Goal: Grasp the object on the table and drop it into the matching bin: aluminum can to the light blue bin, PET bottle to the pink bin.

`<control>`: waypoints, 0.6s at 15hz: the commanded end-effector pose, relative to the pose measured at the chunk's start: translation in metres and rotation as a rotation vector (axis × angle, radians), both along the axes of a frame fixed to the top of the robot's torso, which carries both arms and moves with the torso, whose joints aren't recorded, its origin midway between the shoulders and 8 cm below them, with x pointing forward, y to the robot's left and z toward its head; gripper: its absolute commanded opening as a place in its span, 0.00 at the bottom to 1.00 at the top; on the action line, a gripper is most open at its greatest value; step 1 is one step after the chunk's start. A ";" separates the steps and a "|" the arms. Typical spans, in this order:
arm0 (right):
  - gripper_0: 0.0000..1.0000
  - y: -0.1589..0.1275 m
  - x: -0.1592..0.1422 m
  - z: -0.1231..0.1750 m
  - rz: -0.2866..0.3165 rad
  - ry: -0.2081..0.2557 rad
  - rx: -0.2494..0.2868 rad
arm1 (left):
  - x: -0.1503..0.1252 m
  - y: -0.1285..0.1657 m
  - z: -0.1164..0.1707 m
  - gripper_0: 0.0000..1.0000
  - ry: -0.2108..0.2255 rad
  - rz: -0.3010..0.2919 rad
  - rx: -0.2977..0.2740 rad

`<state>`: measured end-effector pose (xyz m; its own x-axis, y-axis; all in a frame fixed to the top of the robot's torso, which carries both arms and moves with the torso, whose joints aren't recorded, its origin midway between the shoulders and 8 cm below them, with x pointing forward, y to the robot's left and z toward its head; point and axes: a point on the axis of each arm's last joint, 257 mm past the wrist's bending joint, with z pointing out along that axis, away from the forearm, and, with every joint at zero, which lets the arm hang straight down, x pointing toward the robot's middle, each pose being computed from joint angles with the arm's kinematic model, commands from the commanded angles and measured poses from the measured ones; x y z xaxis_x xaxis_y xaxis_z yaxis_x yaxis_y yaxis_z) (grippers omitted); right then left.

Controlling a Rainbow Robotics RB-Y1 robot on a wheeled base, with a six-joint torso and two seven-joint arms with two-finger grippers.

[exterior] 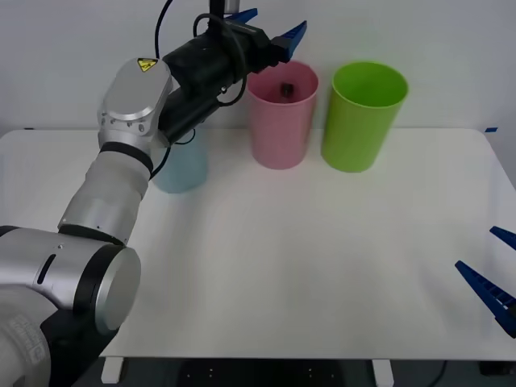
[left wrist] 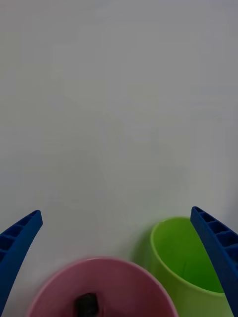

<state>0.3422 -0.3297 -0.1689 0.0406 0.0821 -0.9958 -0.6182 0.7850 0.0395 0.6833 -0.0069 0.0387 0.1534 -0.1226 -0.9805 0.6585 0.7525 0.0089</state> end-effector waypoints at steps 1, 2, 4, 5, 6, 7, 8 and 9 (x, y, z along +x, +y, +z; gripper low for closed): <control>1.00 0.000 0.000 0.000 0.000 0.000 0.000 | -0.014 0.012 -0.003 1.00 -0.020 -0.017 -0.023; 1.00 0.000 0.000 0.000 0.000 0.000 0.000 | -0.021 0.019 -0.005 1.00 -0.028 -0.020 -0.030; 1.00 0.000 0.000 0.000 0.000 0.000 0.000 | -0.032 0.032 -0.010 1.00 -0.036 -0.026 -0.043; 1.00 0.000 0.000 0.000 0.000 0.000 0.000 | -0.037 0.040 -0.012 1.00 -0.042 -0.029 -0.046; 1.00 0.000 0.000 0.000 0.000 0.000 0.000 | -0.044 0.046 -0.014 1.00 -0.044 -0.035 -0.051; 1.00 0.000 0.000 0.000 0.000 0.000 0.000 | -0.048 0.051 -0.016 1.00 -0.047 -0.037 -0.054; 1.00 0.000 0.000 0.000 0.000 0.000 0.000 | -0.056 0.061 -0.018 1.00 -0.053 -0.040 -0.062; 1.00 0.000 0.000 0.000 0.000 0.000 0.000 | -0.062 0.068 -0.020 1.00 -0.060 -0.036 -0.061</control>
<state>0.3423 -0.3297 -0.1689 0.0406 0.0821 -0.9958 -0.6182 0.7850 0.0395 0.6261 0.0558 0.0202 0.2011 -0.1883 -0.9613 0.6858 0.7278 0.0009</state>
